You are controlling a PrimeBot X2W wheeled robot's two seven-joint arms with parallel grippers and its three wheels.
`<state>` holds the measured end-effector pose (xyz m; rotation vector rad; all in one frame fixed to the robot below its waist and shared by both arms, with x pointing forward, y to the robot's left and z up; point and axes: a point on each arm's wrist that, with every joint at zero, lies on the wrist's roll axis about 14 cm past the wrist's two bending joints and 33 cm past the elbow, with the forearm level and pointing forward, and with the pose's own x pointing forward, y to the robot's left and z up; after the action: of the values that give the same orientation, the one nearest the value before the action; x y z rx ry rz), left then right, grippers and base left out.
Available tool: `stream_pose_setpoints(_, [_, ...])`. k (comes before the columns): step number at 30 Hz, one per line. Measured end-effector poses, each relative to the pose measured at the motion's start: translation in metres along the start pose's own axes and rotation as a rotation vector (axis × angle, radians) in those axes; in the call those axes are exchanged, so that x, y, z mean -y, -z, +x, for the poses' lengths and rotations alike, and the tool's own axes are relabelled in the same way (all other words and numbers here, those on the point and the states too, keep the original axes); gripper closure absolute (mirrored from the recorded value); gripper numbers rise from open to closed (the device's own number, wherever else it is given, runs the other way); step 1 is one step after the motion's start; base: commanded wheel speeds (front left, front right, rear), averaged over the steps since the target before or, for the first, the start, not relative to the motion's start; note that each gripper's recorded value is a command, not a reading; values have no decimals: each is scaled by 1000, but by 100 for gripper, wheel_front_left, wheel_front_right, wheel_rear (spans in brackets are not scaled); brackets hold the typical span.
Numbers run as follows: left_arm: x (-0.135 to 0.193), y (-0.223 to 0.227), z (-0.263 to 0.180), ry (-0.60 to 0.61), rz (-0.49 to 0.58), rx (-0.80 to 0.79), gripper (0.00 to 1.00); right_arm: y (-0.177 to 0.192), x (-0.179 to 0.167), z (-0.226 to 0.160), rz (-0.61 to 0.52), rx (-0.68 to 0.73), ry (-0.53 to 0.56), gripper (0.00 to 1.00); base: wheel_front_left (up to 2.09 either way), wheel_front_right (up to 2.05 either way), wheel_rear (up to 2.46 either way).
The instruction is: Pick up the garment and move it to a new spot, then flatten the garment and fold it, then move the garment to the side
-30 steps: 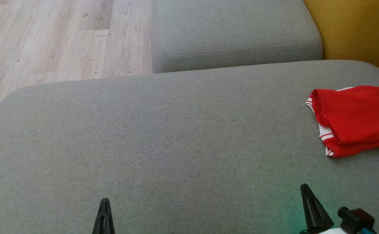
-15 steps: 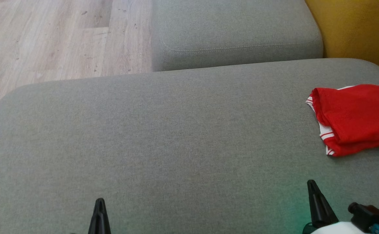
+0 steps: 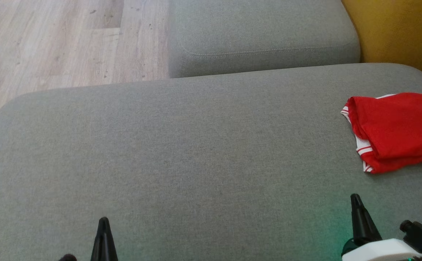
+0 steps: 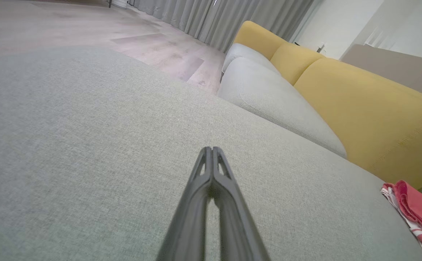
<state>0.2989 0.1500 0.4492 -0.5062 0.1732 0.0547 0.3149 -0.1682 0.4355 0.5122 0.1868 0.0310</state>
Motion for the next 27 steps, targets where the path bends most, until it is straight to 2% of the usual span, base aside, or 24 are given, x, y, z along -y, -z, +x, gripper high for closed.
stream_pose_setpoints(27, [-10, -6, 20, -20, -309, -40, 100, -16, 11, 14, 307, 31, 52, 100, 0, 0, 0])
